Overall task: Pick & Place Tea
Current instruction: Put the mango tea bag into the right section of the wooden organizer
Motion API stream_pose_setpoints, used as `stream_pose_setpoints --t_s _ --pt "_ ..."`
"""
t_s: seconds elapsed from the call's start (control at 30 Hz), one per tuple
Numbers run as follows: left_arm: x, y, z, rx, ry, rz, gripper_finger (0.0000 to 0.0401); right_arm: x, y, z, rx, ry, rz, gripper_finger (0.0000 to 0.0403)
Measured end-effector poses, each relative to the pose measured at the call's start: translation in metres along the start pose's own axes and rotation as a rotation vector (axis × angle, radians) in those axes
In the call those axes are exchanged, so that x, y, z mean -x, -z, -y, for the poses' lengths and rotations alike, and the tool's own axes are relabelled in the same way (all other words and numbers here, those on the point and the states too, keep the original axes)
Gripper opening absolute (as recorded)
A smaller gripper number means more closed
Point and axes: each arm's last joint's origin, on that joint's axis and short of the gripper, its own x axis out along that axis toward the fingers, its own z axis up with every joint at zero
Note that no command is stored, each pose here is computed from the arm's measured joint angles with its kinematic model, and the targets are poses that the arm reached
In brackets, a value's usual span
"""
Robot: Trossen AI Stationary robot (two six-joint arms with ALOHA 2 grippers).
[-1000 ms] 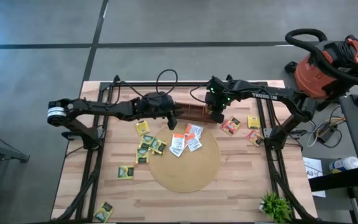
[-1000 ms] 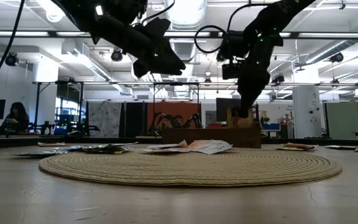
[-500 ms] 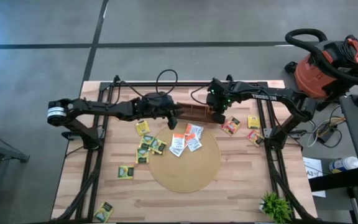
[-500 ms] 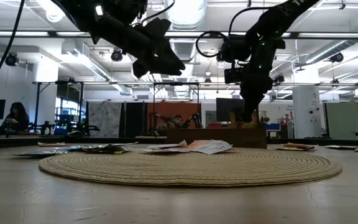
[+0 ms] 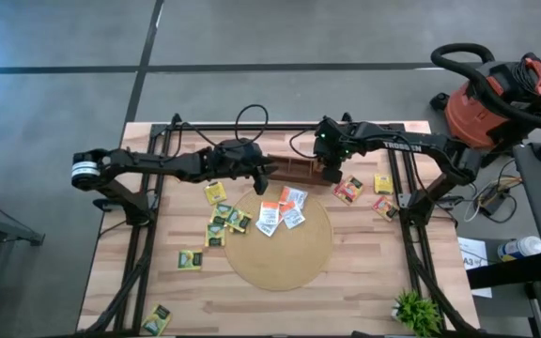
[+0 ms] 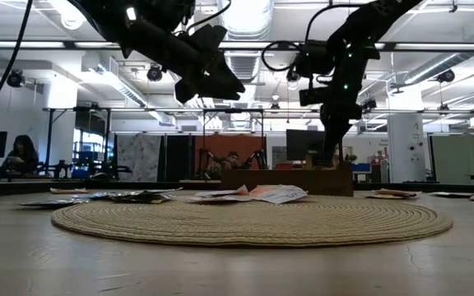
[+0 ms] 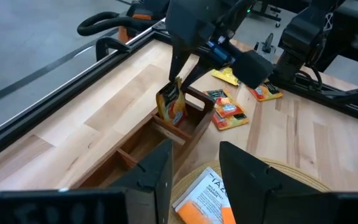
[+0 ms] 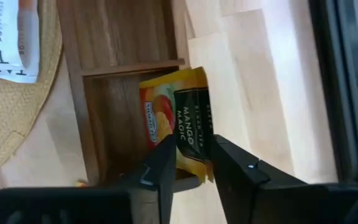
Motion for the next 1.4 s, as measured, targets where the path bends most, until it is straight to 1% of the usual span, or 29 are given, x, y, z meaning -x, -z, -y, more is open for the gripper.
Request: stream_pose_setpoints --t_s 0.13,0.27,0.37,0.43,0.57,0.67,0.83,1.03,1.07,1.13,1.2,1.3,1.4 --pt "0.000 0.000 0.000 0.001 0.000 0.000 0.0126 0.014 0.004 0.000 -0.013 0.002 0.011 0.0113" --pt "0.000 0.000 0.000 0.001 0.000 0.000 0.0126 0.025 0.017 -0.003 -0.112 -0.016 -0.060 0.0116" --pt "0.000 0.000 0.000 0.001 0.000 0.000 0.0126 0.029 0.029 -0.007 -0.223 -0.041 -0.107 0.0116" --pt "0.000 0.000 0.000 0.001 0.000 0.000 0.0126 0.028 0.037 -0.010 -0.328 -0.062 -0.136 0.0116" --pt "0.000 0.000 0.000 0.004 0.000 0.000 0.0126 0.017 0.060 -0.018 -0.542 -0.061 -0.234 0.0116" --pt "-0.001 0.001 0.000 0.029 -0.001 -0.004 0.0126 0.005 0.076 -0.023 -0.641 -0.046 -0.302 0.0116" --pt "-0.002 0.003 -0.001 0.084 -0.002 -0.011 0.0126 -0.010 0.092 -0.022 -0.699 -0.033 -0.348 0.0116" --pt "-0.002 0.003 -0.001 0.104 0.006 -0.013 0.0126 -0.020 0.103 -0.003 -0.792 -0.010 -0.321 0.0116" --pt "-0.002 0.003 -0.001 0.104 0.006 -0.013 0.0126 -0.021 0.103 0.001 -0.799 -0.017 -0.306 0.0116" --pt "-0.002 0.003 0.000 0.106 0.014 -0.015 0.0126 -0.022 0.103 0.007 -0.819 -0.076 -0.273 0.0116" --pt "-0.002 0.003 0.000 0.113 0.023 -0.018 0.0126 -0.022 0.103 0.011 -0.827 -0.124 -0.252 0.0116" --pt "-0.002 0.003 0.000 0.129 0.031 -0.021 0.0126 -0.023 0.106 0.014 -0.814 -0.109 -0.251 0.0122" --pt "-0.002 0.003 0.000 0.147 0.036 -0.022 0.0126 -0.025 0.110 0.014 -0.812 -0.102 -0.259 0.0140"
